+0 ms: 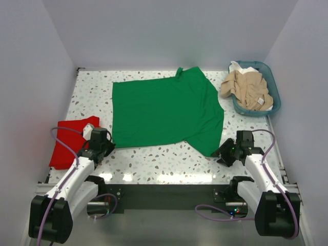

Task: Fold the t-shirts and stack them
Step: Fold the tshirt

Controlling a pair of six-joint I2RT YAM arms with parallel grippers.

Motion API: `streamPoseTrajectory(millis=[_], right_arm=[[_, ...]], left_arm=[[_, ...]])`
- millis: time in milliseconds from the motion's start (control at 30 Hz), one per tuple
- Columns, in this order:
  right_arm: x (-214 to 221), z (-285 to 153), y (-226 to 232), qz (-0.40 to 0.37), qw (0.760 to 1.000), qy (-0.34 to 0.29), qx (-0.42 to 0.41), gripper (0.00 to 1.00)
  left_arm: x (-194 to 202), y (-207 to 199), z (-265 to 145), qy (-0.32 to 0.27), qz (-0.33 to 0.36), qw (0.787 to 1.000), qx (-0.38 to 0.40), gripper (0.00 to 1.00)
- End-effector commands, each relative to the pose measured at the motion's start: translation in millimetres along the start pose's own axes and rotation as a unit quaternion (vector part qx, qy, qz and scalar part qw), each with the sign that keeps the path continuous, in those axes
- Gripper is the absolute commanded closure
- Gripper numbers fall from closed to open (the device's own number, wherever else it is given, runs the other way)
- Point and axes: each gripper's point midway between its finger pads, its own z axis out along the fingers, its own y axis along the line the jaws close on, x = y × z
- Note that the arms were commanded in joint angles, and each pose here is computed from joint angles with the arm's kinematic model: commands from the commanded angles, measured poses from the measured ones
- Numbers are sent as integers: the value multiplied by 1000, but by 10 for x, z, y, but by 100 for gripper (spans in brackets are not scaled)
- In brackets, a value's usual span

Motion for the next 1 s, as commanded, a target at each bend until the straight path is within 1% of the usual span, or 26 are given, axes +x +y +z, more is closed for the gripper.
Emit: streamPoseTrajectory(millis=[0,100,133,167,233,267,333,367,467,500,800,900,967], right_arm=[[-97,60,172,17,999,-13,-38,51],[-148,65,181,21,999,-26,-38,54],[-170,57,193,20,998,-32,-40,57],[-205,44,201,19,998,-42,-41,65],[-251,3,215,16,998,-54,-40,73],[-283,-22,218,12,997,-65,-38,79],[-326,-77,250,4,996,-74,-40,84],[-337,-100,257,1,996,-78,-41,89],[-439,-192,365,-23,994,-96,-52,98],[-482,-237,433,-35,992,-102,-60,100],[-887,-545,934,-91,979,-152,-100,100],[-1012,-544,1087,-103,977,-152,-105,100],[-1071,-462,1167,-107,978,-140,-108,100]], left_arm=[[-163,-156,-48,-23,5,1000,17,100],[-163,-150,-47,-24,7,1000,16,100],[-165,-151,-49,-24,7,1000,16,100],[-170,-155,-54,-24,7,1000,17,100],[-170,-154,-54,-24,9,1000,17,100],[-181,-167,-58,-25,9,999,18,100],[-181,-163,-56,-25,10,999,16,100],[-192,-176,-60,-26,10,999,18,100],[-232,-232,-66,-31,13,999,25,100],[-233,-240,-58,-29,16,999,24,100],[-437,-524,-28,-38,22,999,32,100],[-487,-602,29,-37,26,999,27,100],[-552,-692,48,-43,24,998,30,100]])
